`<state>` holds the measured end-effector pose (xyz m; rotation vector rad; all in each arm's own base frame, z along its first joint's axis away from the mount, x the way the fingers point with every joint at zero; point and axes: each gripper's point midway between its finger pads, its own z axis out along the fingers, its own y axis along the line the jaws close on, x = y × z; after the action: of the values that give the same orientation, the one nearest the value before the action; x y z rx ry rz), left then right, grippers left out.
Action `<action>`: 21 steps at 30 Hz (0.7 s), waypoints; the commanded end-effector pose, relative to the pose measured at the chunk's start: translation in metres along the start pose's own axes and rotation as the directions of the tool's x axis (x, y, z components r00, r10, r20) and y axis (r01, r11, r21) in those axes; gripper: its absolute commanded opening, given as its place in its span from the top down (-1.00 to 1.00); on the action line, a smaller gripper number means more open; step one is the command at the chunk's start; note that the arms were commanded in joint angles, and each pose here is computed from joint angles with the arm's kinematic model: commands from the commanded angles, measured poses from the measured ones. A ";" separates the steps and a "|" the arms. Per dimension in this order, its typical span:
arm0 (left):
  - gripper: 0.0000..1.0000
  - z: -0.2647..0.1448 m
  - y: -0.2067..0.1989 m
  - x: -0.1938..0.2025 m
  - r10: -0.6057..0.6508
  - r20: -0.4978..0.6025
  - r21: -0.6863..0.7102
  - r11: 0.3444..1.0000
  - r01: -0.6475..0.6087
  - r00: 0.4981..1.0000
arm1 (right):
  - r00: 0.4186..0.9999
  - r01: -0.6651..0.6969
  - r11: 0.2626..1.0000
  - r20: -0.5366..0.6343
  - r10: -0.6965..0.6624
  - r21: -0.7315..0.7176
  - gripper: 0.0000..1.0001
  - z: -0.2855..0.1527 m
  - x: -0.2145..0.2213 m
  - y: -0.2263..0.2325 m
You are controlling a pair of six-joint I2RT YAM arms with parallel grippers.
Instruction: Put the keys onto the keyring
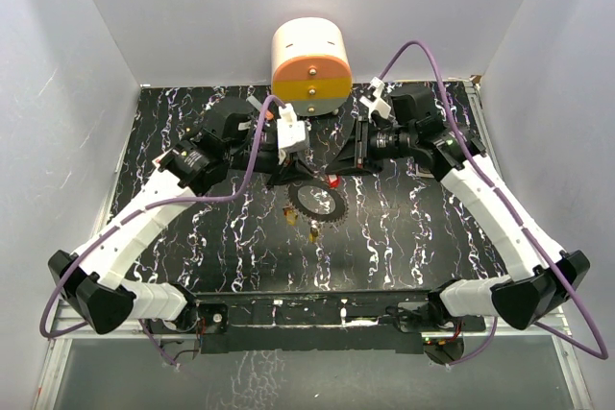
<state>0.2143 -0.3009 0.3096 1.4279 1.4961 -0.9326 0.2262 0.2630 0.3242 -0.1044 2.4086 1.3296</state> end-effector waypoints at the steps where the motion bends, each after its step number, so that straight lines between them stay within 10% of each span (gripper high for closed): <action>1: 1.00 -0.018 -0.027 -0.016 0.062 0.065 0.054 0.996 -0.065 0.996 | 0.998 0.054 0.998 0.024 -0.054 -0.020 0.84 -0.013 -0.017 -0.009; 21: 0.84 -0.001 -0.006 -0.008 0.039 0.072 0.002 0.999 -0.039 0.997 | 0.995 0.098 0.994 0.004 -0.098 -0.046 0.84 -0.028 -0.017 -0.006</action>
<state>0.1998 -0.2981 0.3124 1.4207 1.4028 -0.9587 0.2428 0.2311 0.2933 -0.1267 2.5043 1.2766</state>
